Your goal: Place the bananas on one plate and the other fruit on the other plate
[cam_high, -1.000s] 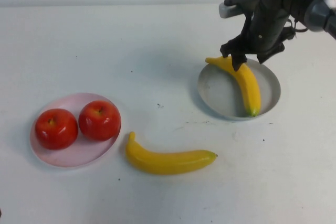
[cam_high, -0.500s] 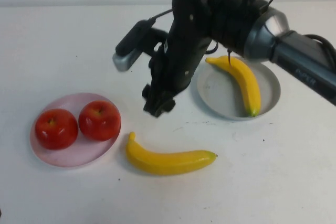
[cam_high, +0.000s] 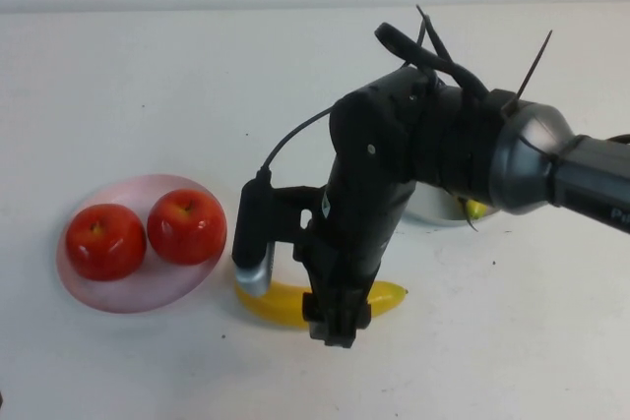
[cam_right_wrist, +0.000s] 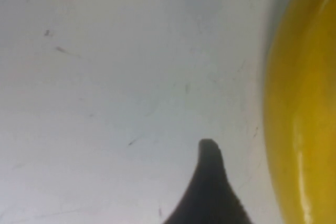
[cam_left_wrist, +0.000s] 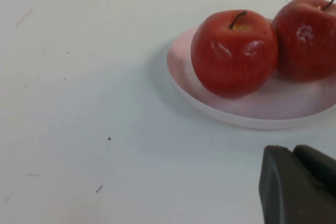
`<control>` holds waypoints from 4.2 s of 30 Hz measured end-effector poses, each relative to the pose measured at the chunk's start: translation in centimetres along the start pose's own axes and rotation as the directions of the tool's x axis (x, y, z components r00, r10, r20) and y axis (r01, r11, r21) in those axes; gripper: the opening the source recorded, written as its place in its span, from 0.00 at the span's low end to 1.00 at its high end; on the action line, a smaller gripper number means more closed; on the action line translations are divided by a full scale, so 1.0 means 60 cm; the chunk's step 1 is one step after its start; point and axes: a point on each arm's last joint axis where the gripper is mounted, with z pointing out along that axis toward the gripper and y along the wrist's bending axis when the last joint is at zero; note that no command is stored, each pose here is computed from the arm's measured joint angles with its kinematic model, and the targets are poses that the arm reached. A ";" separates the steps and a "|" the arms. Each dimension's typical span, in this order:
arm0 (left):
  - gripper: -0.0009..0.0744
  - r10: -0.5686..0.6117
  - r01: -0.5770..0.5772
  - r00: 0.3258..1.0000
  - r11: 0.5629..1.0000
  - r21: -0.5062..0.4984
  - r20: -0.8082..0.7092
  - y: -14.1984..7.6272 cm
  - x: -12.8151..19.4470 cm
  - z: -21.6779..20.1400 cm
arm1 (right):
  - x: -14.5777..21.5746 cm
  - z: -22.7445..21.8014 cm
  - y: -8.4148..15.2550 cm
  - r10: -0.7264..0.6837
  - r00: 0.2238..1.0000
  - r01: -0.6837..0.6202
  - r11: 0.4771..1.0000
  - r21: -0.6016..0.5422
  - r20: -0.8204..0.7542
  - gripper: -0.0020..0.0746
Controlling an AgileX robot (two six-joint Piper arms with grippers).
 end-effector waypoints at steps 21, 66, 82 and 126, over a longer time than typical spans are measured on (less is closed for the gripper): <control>0.01 0.000 0.000 1.000 1.000 0.000 0.000 0.000 0.000 0.000 | -0.021 0.095 -0.035 0.015 1.000 -0.015 1.000 0.006 -0.003 0.50; 0.01 0.000 0.000 1.000 1.000 0.000 0.000 0.000 0.000 0.000 | 0.105 -0.085 -0.189 0.751 0.613 -0.790 0.577 0.207 0.247 0.58; 0.01 0.000 0.000 1.000 1.000 0.000 0.000 0.000 0.000 0.000 | 0.170 -0.254 0.049 0.749 0.599 -0.786 0.618 0.029 0.283 0.01; 0.01 0.000 0.000 1.000 1.000 0.000 -0.002 0.000 0.000 0.000 | 0.516 -0.043 0.326 0.077 0.147 -0.988 0.059 0.143 0.986 0.01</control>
